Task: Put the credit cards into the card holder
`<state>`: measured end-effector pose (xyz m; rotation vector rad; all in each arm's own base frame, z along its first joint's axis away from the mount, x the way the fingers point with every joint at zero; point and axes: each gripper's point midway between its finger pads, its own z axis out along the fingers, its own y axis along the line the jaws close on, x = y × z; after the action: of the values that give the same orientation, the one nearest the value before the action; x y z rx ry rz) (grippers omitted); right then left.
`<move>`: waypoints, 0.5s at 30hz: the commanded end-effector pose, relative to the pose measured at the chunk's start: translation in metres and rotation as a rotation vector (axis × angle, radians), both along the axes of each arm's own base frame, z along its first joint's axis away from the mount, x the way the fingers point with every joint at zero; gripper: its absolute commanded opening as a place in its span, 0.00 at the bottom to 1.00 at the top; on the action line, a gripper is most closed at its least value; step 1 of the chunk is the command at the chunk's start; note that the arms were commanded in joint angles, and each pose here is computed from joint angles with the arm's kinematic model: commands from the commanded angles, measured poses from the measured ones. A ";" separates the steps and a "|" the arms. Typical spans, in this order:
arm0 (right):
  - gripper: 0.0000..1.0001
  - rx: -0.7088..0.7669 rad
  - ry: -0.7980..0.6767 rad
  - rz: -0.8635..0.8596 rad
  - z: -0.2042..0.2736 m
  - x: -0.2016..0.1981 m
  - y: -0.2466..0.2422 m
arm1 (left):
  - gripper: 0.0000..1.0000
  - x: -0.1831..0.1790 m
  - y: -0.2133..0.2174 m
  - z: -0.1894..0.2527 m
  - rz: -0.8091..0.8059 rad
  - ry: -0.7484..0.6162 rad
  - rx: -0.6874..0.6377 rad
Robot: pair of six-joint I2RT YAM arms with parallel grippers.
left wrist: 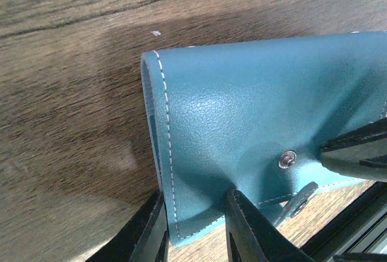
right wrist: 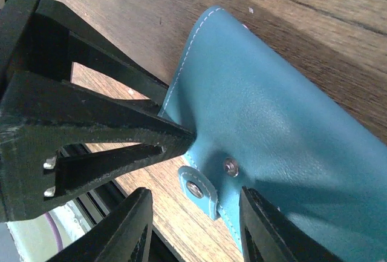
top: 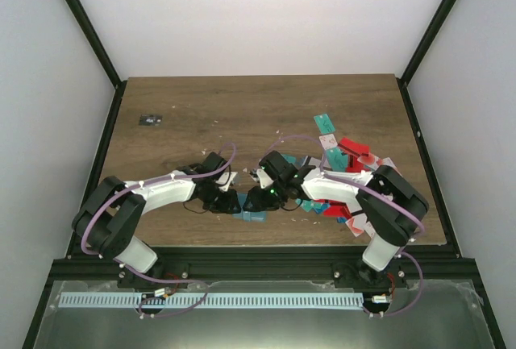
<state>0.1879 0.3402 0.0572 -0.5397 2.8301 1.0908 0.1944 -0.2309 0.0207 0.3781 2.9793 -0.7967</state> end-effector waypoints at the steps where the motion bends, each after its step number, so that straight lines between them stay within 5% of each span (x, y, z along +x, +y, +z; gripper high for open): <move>1: 0.41 0.035 -0.030 0.032 0.001 0.004 0.012 | 0.27 -0.012 0.006 -0.010 -0.019 0.027 0.030; 15: 0.22 0.017 0.005 0.039 -0.016 -0.002 0.008 | 0.26 -0.013 0.005 -0.011 -0.024 0.033 0.031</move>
<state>0.1898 0.3472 0.0478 -0.5697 2.8165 1.1204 0.1944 -0.2309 0.0206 0.3793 2.9790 -0.7972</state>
